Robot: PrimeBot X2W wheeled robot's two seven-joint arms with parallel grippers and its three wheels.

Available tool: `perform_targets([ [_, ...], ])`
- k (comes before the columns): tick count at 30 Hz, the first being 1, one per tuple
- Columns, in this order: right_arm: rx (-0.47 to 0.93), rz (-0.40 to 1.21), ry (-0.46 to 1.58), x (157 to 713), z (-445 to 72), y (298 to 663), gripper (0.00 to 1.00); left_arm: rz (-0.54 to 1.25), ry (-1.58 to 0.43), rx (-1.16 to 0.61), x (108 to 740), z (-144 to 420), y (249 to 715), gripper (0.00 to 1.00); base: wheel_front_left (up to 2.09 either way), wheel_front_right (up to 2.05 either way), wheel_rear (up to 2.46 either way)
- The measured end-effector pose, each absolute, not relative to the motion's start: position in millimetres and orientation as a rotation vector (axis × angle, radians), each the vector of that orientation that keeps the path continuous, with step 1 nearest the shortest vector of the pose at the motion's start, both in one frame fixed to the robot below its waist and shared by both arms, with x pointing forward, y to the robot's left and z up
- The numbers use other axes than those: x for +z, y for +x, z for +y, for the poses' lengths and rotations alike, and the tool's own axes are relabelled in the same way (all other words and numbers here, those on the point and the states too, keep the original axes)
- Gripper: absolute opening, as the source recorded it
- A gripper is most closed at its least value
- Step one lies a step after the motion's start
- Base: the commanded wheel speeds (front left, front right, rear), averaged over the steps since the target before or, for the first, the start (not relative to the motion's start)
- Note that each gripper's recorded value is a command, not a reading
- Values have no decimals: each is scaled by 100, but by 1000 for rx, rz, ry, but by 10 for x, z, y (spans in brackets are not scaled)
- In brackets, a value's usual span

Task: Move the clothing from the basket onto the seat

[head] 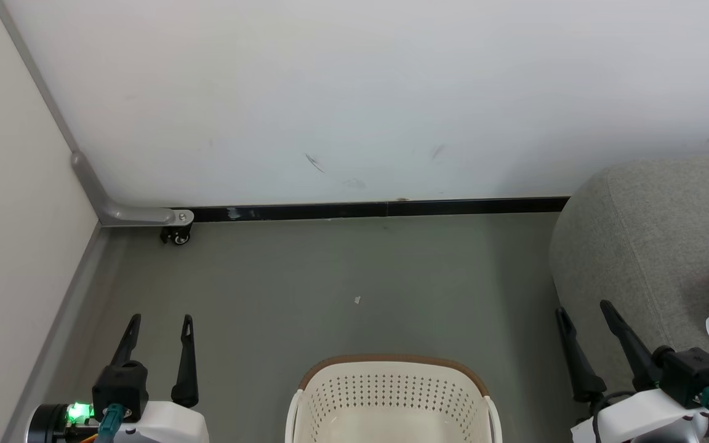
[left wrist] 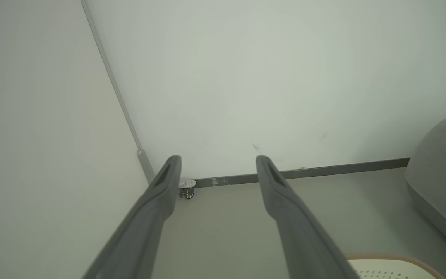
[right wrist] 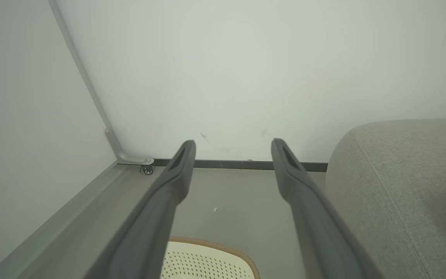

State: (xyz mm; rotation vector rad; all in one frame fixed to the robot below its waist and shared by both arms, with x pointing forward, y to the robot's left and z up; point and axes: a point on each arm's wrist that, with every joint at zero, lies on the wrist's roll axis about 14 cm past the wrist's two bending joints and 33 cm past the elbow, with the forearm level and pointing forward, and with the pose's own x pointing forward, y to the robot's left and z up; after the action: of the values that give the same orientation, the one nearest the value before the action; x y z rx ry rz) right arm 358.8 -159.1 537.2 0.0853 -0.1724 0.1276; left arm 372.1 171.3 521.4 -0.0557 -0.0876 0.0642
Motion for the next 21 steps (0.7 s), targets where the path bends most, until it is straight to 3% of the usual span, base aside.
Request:
perform_targets([
  [21, 131, -175, 90, 5375, -1567, 3529, 100, -44, -53, 48, 5080, 1715, 3724, 100, 0, 0, 0],
])
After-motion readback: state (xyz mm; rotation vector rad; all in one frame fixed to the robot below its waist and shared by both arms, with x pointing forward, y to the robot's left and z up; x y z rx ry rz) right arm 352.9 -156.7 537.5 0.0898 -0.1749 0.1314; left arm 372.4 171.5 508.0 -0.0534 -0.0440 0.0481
